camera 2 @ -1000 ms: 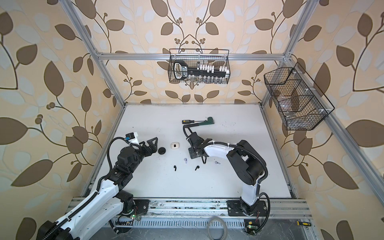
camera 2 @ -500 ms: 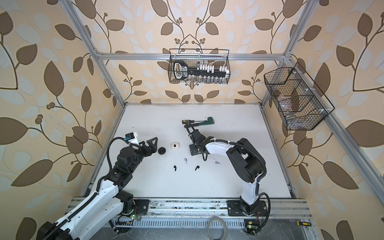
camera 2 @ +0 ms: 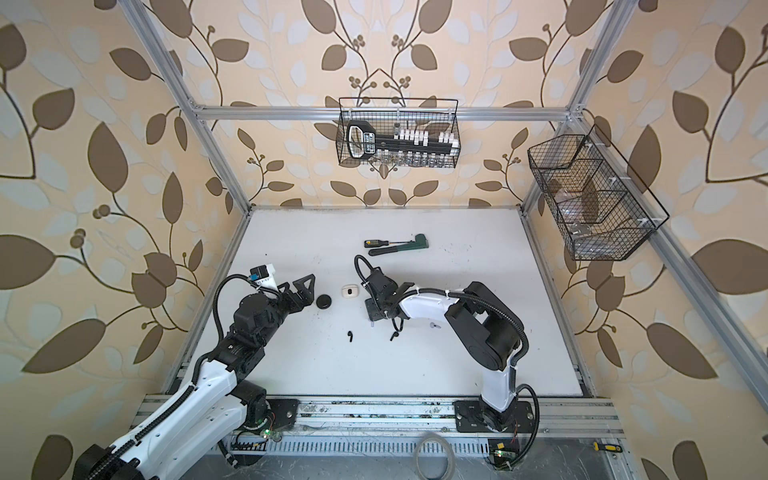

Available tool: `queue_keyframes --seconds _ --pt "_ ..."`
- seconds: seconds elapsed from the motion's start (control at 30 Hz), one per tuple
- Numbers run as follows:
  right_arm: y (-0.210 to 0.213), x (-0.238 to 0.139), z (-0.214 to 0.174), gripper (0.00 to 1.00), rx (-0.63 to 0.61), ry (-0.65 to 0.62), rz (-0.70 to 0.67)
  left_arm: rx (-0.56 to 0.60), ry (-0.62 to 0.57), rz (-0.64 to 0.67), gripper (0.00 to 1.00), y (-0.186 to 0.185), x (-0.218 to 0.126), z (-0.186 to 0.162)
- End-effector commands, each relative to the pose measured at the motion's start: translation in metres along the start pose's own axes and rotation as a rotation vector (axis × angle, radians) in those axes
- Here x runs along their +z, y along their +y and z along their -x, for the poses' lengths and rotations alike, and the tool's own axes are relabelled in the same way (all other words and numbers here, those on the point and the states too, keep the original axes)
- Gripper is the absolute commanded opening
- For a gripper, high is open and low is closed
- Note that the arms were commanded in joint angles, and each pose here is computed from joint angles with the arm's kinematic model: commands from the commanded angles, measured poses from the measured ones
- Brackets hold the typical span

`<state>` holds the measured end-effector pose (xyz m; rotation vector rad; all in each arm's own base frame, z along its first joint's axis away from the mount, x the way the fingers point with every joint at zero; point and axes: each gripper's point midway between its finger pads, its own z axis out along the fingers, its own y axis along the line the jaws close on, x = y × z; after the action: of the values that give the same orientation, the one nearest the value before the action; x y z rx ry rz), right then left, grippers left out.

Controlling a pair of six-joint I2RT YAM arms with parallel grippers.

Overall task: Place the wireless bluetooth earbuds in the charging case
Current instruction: 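Close the right gripper on the lavender case and grip it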

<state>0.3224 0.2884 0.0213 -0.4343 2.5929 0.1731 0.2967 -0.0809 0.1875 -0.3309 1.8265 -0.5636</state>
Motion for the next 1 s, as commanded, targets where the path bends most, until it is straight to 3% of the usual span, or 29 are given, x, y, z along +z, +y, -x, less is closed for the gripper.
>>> queue_keyframes --seconds 0.0,0.23,0.43,0.97 --pt "-0.001 0.005 -0.009 0.70 0.010 0.036 -0.027 0.009 -0.021 0.007 0.99 0.003 -0.002 0.004" --pt "-0.026 -0.010 -0.002 0.76 0.011 0.023 -0.145 0.009 -0.019 0.006 0.99 0.003 -0.001 0.004" --pt "-0.044 0.000 0.005 0.79 0.036 0.048 -0.140 0.007 -0.018 -0.001 0.99 0.002 -0.001 0.003" --pt "-0.047 0.024 0.017 0.72 0.006 0.098 -0.138 0.008 -0.014 0.001 0.99 0.002 0.001 0.002"
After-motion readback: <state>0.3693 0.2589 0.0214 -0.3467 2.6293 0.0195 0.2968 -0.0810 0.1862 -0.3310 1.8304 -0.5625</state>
